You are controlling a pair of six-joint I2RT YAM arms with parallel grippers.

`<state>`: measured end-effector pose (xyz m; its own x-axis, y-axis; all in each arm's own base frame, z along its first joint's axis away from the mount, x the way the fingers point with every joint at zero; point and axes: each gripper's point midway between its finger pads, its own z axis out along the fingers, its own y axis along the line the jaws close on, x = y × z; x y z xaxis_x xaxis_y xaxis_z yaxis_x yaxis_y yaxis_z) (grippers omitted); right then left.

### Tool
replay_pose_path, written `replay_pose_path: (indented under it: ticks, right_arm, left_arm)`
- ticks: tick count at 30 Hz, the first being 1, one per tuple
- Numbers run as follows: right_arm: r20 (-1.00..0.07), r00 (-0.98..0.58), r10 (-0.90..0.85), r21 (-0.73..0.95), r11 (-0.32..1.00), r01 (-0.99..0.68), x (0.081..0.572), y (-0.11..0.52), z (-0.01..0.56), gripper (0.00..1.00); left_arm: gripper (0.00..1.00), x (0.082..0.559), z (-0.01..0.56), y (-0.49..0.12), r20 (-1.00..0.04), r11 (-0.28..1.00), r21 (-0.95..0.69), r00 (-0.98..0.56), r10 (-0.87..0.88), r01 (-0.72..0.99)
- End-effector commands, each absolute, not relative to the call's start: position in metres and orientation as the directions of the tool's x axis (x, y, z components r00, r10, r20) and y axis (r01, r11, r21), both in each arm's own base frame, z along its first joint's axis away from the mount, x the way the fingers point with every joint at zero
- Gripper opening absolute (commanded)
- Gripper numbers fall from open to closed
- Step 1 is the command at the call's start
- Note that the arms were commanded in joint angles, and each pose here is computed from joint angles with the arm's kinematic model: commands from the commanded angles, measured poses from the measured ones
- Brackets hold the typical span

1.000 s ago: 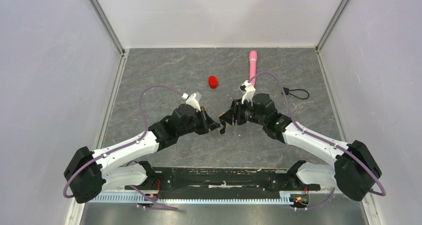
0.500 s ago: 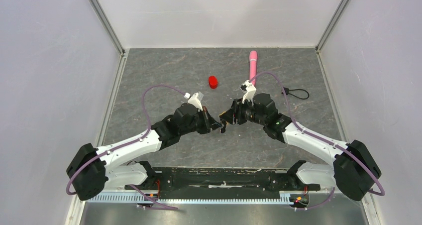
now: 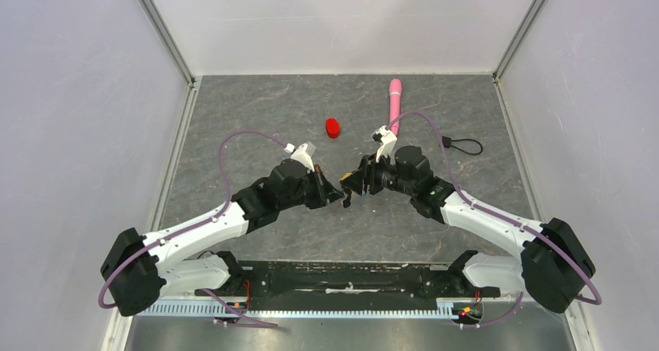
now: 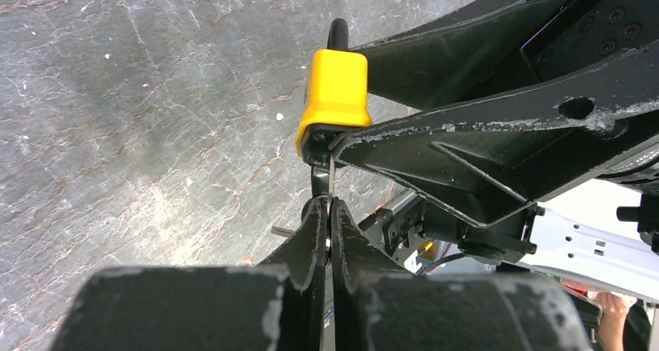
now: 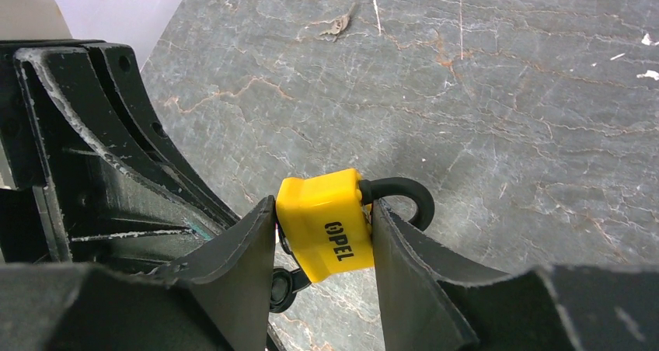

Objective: Unlock with the key

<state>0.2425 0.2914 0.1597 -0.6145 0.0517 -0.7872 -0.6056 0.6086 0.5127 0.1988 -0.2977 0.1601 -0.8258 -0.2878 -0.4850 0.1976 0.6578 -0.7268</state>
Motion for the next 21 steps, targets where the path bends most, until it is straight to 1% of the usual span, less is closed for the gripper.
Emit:
replay_pose_path:
  ticks: [1, 10, 16, 21]
  right_arm:
    - [-0.81, -0.585, 0.035, 0.522, 0.496, -0.694, 0.226, 0.31, 0.18, 0.0]
    - [-0.758, -0.643, 0.107, 0.617, 0.438, -0.654, 0.219, 0.315, 0.188, 0.0]
    - [-0.779, -0.614, 0.132, 0.601, 0.438, -0.669, 0.225, 0.314, 0.198, 0.0]
    - [-0.793, -0.594, 0.134, 0.585, 0.441, -0.681, 0.228, 0.308, 0.2, 0.0]
  left_arm:
    - [0.02, 0.219, 0.205, -0.299, -0.564, 0.619, -0.739, -0.745, -0.356, 0.264]
    - [0.02, 0.223, 0.196, -0.3, -0.586, 0.647, -0.711, -0.74, -0.331, 0.275]
    - [0.02, 0.206, 0.183, -0.312, -0.53, 0.617, -0.732, -0.81, -0.249, 0.289]
    - [0.02, 0.196, 0.179, -0.309, -0.511, 0.618, -0.732, -0.832, -0.218, 0.288]
